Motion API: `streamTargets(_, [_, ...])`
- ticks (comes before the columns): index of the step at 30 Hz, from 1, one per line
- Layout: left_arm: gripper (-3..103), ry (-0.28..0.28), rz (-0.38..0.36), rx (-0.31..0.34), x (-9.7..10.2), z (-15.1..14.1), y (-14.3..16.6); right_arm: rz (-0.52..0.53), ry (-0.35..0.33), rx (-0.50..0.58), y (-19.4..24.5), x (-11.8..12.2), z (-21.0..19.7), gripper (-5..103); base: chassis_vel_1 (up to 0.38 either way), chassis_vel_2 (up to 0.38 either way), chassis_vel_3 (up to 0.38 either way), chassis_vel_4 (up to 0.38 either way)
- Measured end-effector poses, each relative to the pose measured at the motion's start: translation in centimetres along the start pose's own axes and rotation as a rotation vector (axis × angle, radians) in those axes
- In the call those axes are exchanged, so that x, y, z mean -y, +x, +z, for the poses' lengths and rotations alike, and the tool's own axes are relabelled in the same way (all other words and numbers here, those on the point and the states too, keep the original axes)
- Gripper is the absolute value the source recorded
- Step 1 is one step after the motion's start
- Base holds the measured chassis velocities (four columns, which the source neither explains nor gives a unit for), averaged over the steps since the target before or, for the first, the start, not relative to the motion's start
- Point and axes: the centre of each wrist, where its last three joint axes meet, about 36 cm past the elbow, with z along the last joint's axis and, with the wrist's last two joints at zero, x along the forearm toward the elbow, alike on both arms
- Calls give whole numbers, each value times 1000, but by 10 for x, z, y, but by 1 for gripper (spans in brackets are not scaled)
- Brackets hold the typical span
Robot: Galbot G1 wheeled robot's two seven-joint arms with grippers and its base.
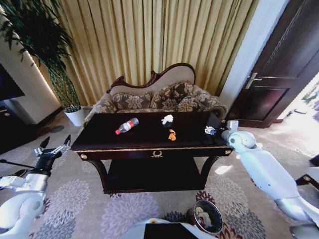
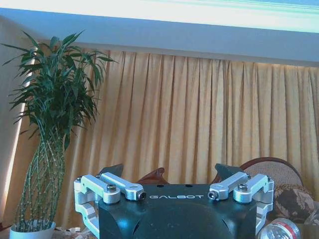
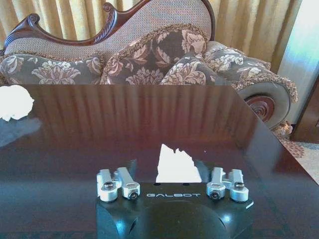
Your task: Move to the front of the table and place the trash on the table into the trash bin.
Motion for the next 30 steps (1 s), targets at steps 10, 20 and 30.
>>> streamTargets(10, [100,1,-4,13,-3,-5,-1,8,18,4,3,0,2,28,0,0,0,0])
streamTargets(20, [100,3,-4,15,-3,-7,0,8,20,11,8,1,5,0,0,0,0,0])
streamTargets(30, [100,1,-6,19,-5,-9,2,5,24,21,12,-2,4,0,0,0,0,0])
